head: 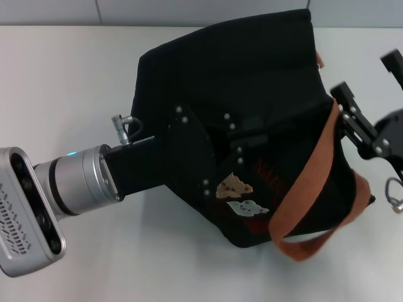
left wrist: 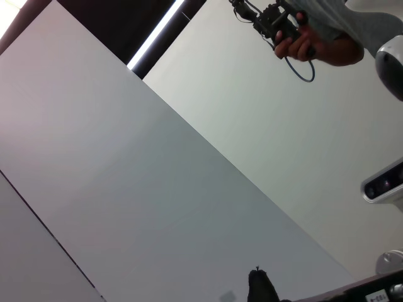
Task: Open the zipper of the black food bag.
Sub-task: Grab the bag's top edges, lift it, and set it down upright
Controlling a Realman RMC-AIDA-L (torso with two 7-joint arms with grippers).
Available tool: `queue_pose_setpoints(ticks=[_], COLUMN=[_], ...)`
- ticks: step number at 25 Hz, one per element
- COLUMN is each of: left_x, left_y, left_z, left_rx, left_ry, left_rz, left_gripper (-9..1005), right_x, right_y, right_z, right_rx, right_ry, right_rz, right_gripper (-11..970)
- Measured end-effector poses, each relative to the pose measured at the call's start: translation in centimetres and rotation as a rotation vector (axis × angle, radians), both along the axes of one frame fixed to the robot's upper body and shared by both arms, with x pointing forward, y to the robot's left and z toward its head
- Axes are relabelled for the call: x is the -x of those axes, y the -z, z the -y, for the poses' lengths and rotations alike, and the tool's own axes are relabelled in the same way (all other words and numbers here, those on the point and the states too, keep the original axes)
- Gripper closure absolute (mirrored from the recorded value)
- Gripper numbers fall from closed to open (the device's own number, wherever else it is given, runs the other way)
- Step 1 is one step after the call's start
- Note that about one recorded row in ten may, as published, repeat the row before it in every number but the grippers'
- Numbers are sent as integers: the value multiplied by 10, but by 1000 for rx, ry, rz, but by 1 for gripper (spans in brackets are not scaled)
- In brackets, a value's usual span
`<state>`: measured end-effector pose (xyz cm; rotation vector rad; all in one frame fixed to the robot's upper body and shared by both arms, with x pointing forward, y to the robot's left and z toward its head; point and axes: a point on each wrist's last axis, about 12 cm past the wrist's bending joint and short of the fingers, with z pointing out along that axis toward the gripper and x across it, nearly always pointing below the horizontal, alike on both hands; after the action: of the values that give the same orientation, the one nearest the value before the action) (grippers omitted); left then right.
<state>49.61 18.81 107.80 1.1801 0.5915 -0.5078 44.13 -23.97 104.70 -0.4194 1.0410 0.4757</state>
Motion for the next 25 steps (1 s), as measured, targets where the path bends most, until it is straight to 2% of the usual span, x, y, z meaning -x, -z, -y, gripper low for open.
queue_pose_setpoints(ticks=[5,8,15,20,25], left_x=[1,1,1,1,0], left_y=[1,1,1,1,1], left_z=[-1,-1,0,-1,0], left_rx=[-2,-2,-3,-4,-7], left_ry=[-5,-6,-10,-15,-8], left_rz=[-3,-3,7,15,18], left_gripper=[907,908,908,908,908], right_x=[-9,-12,-16,2,17], right_y=[-1,-1,11,18,5], right_z=[-1,-1,-1,8,13], right_rx=[107,124,173,175,84], right_ry=[81,81,100,128,156], right_rz=[68,71,-23,-54,62], right_gripper=[127,127,127,127,127])
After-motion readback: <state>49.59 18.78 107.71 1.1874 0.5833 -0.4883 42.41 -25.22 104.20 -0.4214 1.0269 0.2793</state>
